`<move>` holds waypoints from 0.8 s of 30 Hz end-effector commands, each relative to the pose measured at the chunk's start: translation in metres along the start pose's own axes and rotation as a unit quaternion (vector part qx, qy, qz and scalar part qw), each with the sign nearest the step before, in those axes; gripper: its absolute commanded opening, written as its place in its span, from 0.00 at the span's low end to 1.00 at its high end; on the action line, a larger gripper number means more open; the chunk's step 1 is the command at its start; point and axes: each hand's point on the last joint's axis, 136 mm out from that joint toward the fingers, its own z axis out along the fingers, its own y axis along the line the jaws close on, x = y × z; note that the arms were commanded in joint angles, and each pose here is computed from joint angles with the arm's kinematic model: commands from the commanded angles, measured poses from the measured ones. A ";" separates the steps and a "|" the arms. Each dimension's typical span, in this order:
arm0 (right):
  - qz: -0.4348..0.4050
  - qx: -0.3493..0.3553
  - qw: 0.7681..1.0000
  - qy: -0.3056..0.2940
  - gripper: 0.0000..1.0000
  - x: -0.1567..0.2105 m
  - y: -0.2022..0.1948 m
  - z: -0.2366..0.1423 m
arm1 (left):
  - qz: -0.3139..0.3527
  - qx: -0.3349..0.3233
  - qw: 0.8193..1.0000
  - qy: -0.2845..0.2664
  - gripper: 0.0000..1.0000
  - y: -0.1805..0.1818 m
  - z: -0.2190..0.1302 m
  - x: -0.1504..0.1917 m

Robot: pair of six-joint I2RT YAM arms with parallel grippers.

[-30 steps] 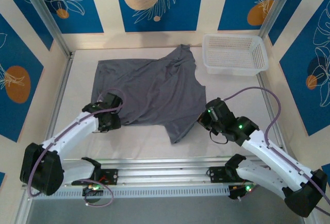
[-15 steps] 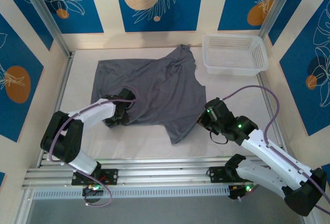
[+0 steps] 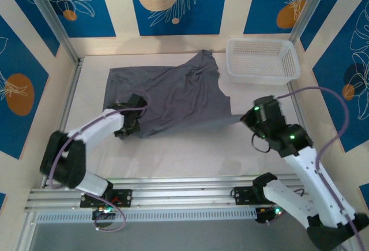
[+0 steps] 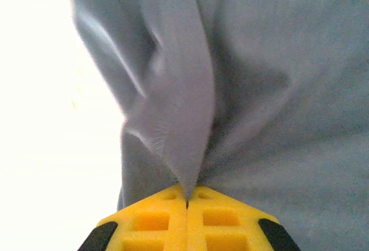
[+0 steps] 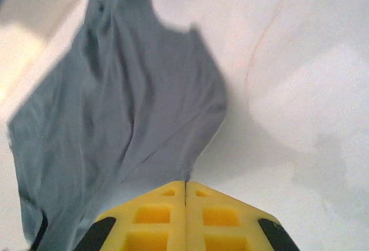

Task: Fold the inside-out t-shirt
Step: Flatten out the T-shirt at the center of the table.

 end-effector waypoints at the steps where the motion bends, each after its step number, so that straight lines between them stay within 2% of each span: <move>1: -0.008 0.045 0.994 -0.098 0.00 -0.058 -0.025 -0.039 | -0.028 0.079 0.995 -0.055 0.00 0.019 -0.056 -0.040; 3: -0.002 0.053 0.992 -0.116 0.00 -0.075 -0.029 -0.049 | -0.057 0.118 0.989 -0.076 0.00 0.030 -0.071 -0.059; 6: 0.009 0.035 0.994 -0.105 0.00 -0.078 -0.026 -0.047 | -0.053 0.110 0.988 -0.095 0.00 0.039 -0.071 -0.086; 10: 0.024 0.003 0.998 -0.065 0.00 -0.062 -0.019 -0.032 | -0.024 0.109 0.991 -0.068 0.00 0.019 -0.041 -0.102; 16: 0.031 -0.008 0.999 -0.020 0.00 -0.041 -0.021 -0.017 | -0.069 0.119 0.989 -0.062 0.00 -0.009 0.013 -0.115; 17: 0.031 -0.008 0.999 -0.015 0.00 -0.038 -0.022 -0.014 | -0.073 0.120 0.988 -0.068 0.02 -0.012 0.018 -0.121; 21: 0.034 -0.013 0.999 -0.002 0.00 -0.032 -0.021 -0.008 | -0.075 0.112 0.988 -0.075 0.23 -0.016 0.020 -0.138; 24: 0.036 -0.017 0.999 0.005 0.00 -0.029 -0.021 -0.007 | -0.078 0.123 0.987 -0.066 0.33 -0.013 0.006 -0.130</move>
